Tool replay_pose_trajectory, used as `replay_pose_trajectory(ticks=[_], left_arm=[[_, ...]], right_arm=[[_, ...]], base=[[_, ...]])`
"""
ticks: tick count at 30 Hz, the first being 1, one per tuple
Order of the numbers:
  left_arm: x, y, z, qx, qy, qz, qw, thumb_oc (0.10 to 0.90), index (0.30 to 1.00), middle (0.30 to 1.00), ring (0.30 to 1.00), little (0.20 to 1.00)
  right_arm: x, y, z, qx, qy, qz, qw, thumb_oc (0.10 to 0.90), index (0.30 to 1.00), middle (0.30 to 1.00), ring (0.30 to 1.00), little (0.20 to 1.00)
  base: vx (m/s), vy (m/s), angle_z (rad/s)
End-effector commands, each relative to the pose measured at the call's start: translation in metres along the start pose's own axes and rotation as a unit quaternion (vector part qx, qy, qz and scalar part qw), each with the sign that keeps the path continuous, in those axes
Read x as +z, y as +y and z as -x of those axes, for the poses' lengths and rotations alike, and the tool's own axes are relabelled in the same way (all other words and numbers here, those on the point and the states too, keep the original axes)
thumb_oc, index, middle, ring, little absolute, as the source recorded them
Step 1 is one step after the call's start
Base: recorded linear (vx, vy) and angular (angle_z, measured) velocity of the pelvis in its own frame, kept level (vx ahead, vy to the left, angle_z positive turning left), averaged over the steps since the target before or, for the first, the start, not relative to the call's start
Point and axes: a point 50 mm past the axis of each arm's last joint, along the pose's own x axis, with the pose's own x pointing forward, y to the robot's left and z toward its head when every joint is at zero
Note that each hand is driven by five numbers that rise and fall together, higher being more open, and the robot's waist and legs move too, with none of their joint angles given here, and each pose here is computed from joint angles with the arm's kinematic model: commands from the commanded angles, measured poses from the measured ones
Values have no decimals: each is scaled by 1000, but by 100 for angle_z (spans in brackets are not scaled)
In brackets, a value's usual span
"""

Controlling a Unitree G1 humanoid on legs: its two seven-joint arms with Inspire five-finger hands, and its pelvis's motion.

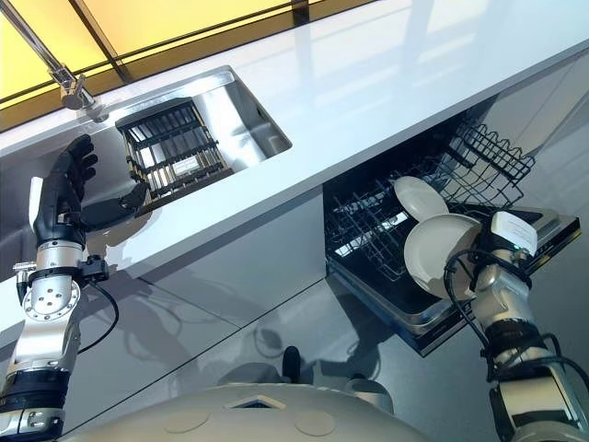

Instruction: Pick up plates and place into dishwasher.

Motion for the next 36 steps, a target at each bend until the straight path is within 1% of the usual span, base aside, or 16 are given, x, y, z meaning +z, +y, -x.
replay_pose_trajectory(ticks=[1, 5, 10, 16, 22, 26, 30, 36], left_arm=[[50, 5, -32, 5, -121, -15, 993, 800, 900, 900, 900, 900], [54, -4, -37, -17, -124, -11, 992, 800, 900, 900, 900, 900], [60, -12, -44, -38, -128, -7, 991, 800, 900, 900, 900, 900], [58, -15, -45, -56, -118, -1, 991, 800, 900, 900, 900, 900], [53, -21, -43, -76, -111, 0, 991, 800, 900, 900, 900, 900], [50, -24, -40, -84, -107, -1, 991, 800, 900, 900, 900, 900], [49, -26, -38, -87, -106, 0, 991, 800, 900, 900, 900, 900], [48, -30, -34, -92, -105, 4, 990, 800, 900, 900, 900, 900]], right_arm=[[16, -81, -15, -115, 9, 64, 991, 100, 300, 300, 300, 200], [35, -86, -18, -112, 16, 72, 991, 100, 300, 300, 300, 200], [58, -105, -20, -133, 15, 68, 989, 100, 300, 300, 300, 200], [73, -127, -20, -173, -11, 81, 982, 100, 300, 300, 300, 200], [85, -136, -18, -191, -29, 74, 978, 100, 300, 300, 300, 200], [90, -136, -16, -180, -35, 89, 979, 100, 300, 300, 300, 200], [91, -128, -15, -162, -36, 113, 980, 100, 300, 300, 300, 200], [95, -104, -16, -121, -27, 134, 983, 100, 300, 300, 300, 200]], base=[[62, 42, 5], [62, 44, 12], [23, 37, 15], [28, 24, 11], [37, 8, 7], [44, 5, 10], [32, 17, 5], [13, 28, 4]])
